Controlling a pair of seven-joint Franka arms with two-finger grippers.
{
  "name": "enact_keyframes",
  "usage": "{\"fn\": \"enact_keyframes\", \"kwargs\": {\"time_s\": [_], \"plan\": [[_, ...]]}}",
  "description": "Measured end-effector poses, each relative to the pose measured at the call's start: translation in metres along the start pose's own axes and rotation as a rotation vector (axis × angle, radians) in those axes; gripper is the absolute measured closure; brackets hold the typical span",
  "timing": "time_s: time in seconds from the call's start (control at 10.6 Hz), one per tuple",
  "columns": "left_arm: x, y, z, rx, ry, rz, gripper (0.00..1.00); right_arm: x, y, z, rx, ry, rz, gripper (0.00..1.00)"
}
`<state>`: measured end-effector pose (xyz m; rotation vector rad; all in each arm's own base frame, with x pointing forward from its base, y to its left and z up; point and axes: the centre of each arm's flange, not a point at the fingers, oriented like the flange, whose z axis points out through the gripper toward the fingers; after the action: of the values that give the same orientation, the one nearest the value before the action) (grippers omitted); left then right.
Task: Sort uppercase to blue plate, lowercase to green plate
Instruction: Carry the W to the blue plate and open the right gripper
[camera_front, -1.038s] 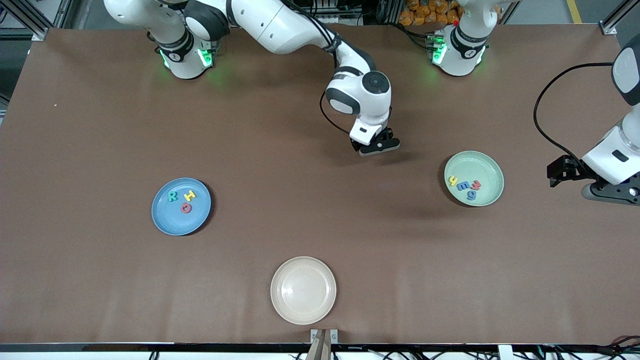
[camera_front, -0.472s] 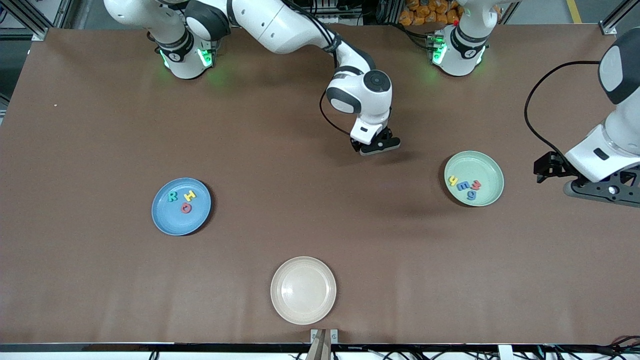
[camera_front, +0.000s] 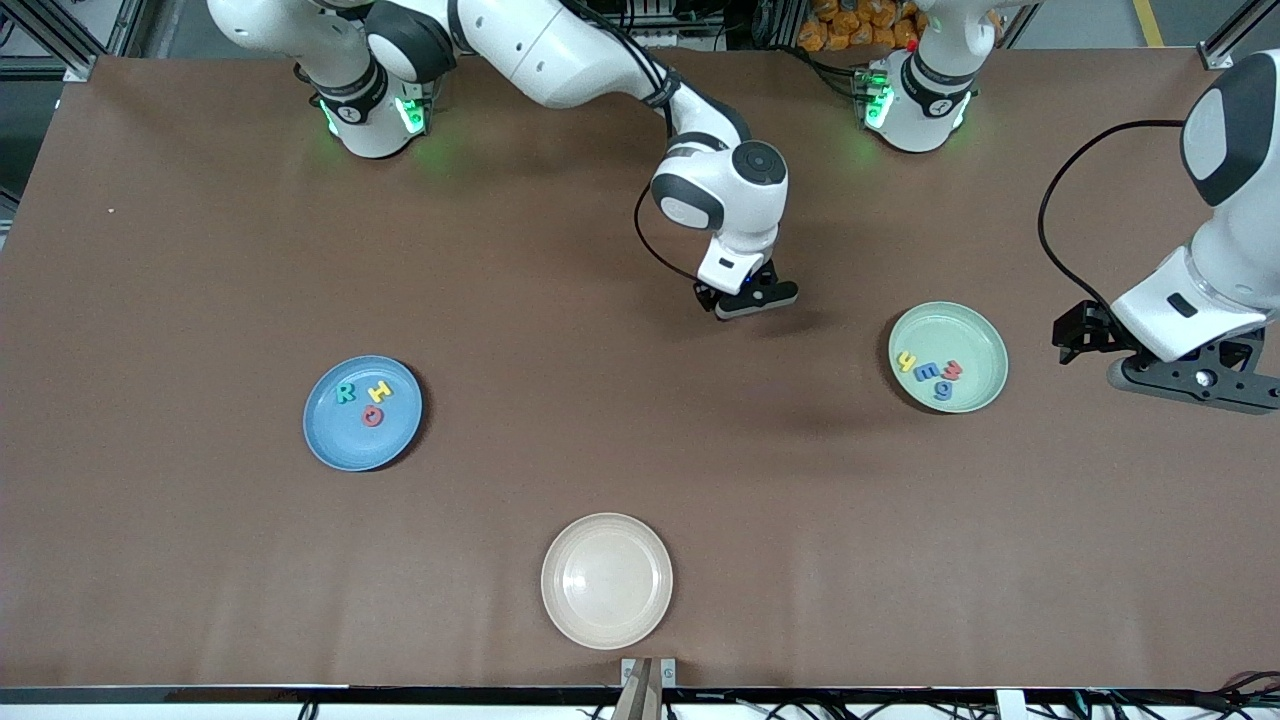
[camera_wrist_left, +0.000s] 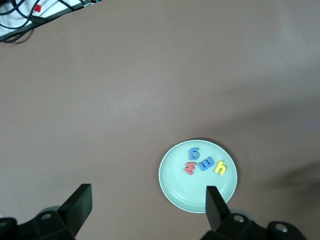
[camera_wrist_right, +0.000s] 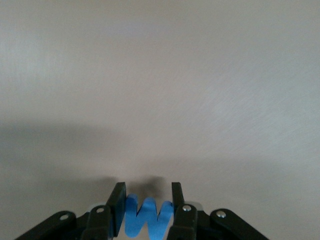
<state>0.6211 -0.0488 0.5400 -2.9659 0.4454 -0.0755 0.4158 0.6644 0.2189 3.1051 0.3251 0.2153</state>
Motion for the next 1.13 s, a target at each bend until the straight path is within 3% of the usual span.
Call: {"fn": "enact_keyframes", "kwargs": {"time_s": [0.19, 0.38, 0.66, 0.94, 1.13], "plan": [[-0.001, 0.002, 0.001, -0.002, -0.012, -0.005, 0.00, 0.046, 0.043, -0.050, 0.008, -0.034, 0.047, 0.59], [-0.005, 0.002, 0.002, -0.006, -0.039, -0.008, 0.00, 0.090, 0.109, -0.094, -0.021, -0.092, 0.083, 0.59], [-0.010, 0.005, -0.008, -0.007, -0.051, -0.014, 0.00, 0.139, 0.247, -0.124, -0.057, -0.182, 0.087, 0.59], [-0.008, 0.009, -0.016, -0.030, -0.033, -0.051, 0.00, 0.140, 0.417, -0.128, -0.070, -0.279, 0.090, 0.59], [0.001, 0.019, -0.004, -0.048, -0.032, -0.082, 0.00, 0.129, 0.507, -0.112, -0.068, -0.306, 0.107, 0.59]]}}
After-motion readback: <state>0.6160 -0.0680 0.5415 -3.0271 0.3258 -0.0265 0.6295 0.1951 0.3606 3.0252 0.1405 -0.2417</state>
